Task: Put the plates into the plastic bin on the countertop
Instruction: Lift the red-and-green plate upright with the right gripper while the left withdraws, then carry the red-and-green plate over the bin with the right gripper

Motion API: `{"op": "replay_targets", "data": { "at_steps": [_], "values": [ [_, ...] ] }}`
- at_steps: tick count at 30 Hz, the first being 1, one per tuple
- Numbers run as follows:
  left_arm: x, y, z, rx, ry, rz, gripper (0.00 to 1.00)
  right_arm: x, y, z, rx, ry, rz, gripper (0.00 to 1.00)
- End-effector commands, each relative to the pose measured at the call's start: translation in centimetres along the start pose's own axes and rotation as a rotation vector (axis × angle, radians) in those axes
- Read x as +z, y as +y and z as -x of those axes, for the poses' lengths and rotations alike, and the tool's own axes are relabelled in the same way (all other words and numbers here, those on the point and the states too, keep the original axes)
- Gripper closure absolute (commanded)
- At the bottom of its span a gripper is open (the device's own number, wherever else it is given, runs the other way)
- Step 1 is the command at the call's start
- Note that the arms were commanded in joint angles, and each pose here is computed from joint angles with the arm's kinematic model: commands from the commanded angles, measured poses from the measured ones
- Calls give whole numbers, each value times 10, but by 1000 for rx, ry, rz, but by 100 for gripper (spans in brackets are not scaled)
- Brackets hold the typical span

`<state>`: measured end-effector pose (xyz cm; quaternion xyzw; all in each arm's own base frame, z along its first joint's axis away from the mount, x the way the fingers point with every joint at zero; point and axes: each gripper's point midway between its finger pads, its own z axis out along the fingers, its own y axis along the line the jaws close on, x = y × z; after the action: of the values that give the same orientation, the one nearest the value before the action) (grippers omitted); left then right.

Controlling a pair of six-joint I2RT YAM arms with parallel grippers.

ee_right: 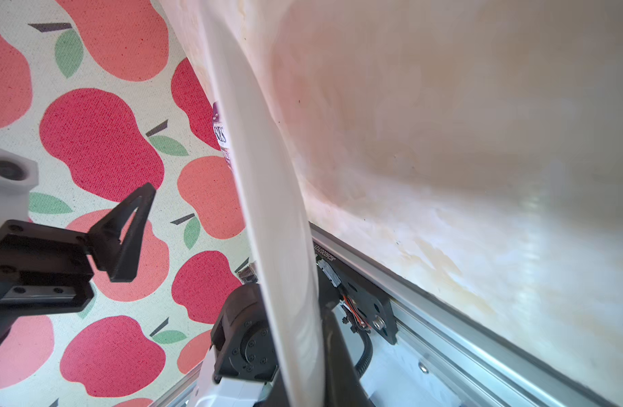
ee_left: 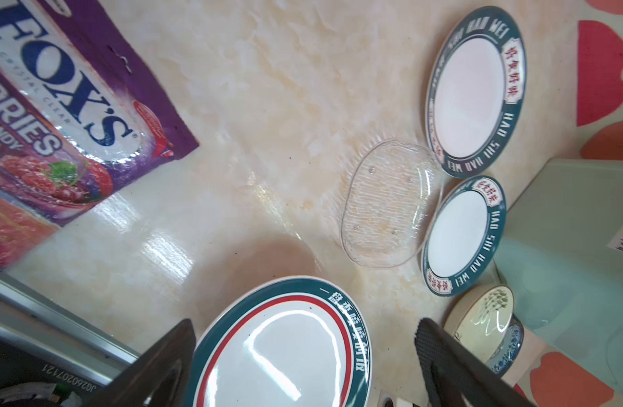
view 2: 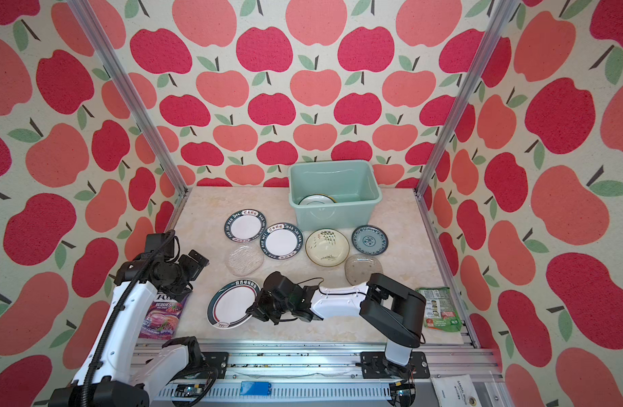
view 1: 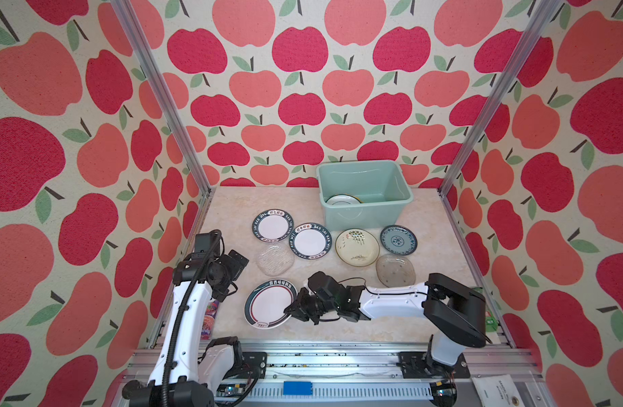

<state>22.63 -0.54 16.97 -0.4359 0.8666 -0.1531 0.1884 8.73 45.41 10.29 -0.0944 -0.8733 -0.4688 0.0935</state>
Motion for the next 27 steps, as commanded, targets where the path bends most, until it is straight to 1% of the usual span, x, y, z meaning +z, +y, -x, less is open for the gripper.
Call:
{"op": "replay_targets", "data": {
  "at_steps": [1,3,4,7,11,14,17,20,23,27],
  "values": [
    [-23,-5,-5,34,-31,-3,0,-31,-3,8,-97,-62,-45,95],
    [-34,-17,-8,75,-30,-52,1,-48,4,10,-160,-73,-29,95],
    [-40,-24,-11,99,-27,-83,0,-64,8,24,-186,-100,-33,96],
    [-59,-51,-17,184,-33,-203,0,-104,11,39,-301,-137,-81,98],
    [-91,-86,-23,295,-45,-357,3,-175,26,66,-430,-208,-142,100],
    [-115,-109,-25,365,-51,-420,3,-235,44,88,-493,-300,-164,100],
    [-133,-129,-22,427,-64,-445,3,-291,56,109,-515,-385,-183,100],
    [-143,-143,-20,462,-68,-464,3,-329,60,126,-493,-452,-200,100],
    [-144,-159,-20,495,-76,-489,3,-352,64,135,-454,-487,-203,100],
    [-132,-188,-39,649,-124,-555,3,-367,73,139,-483,-532,-225,100]
  ]
}}
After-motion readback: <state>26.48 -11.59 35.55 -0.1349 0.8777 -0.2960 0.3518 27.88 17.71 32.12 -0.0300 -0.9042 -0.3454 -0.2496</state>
